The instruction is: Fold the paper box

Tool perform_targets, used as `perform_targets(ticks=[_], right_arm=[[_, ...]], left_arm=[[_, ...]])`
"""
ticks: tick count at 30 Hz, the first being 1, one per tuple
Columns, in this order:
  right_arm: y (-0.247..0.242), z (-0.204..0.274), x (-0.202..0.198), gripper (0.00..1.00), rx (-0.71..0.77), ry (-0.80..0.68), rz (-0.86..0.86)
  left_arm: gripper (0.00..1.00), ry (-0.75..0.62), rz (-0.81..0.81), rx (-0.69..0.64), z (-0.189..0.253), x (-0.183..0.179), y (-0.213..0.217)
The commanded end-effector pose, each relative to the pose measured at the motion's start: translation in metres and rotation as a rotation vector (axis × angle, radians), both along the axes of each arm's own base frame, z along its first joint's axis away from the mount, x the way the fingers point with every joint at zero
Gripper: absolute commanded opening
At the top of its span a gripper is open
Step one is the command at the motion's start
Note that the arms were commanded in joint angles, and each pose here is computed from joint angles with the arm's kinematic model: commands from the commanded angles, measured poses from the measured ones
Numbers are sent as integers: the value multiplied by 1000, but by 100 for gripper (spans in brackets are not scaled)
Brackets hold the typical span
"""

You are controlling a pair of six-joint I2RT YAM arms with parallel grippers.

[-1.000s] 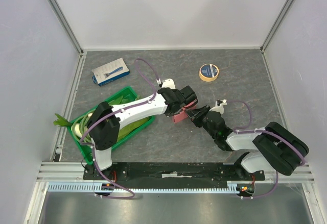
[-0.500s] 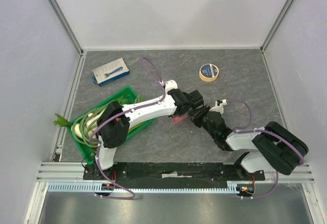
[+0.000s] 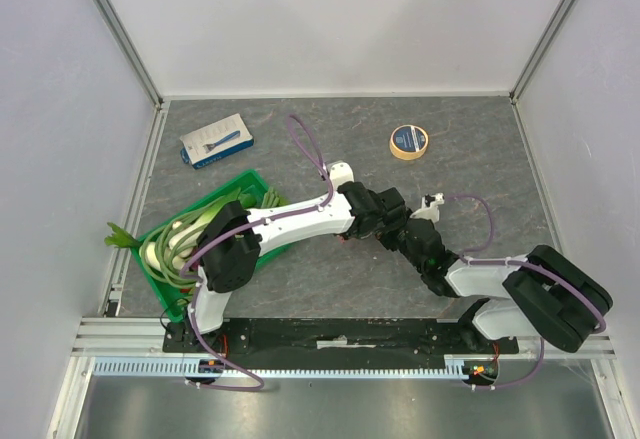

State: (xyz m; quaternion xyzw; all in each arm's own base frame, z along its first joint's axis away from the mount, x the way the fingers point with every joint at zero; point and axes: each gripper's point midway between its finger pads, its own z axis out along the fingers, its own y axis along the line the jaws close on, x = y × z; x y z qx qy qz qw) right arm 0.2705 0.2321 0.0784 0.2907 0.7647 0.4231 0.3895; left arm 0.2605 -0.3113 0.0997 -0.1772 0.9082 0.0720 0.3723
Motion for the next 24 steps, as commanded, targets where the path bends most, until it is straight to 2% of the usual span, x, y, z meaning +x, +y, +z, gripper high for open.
perform_targets(ticks=[1,6,10,14,19,24], right_arm=[[-18,-80,-48,25,-290,238,143],[-5,-64,-42,24,-304,224,192],[-7,-62,-41,24,-250,235,197],[-5,-57,-35,24,-249,227,204],[-5,-56,-35,24,-239,224,203],[-12,-64,-38,21,-245,237,188]], left_arm=[[2,21,-10,-116,-21,-6,-37],[2,41,-30,-109,-36,-7,-41],[2,10,-58,-97,-34,-4,-37],[2,15,-71,-132,-40,-11,-35],[2,-54,-115,-187,-35,-14,-44],[2,-44,-124,-182,-40,-18,-44]])
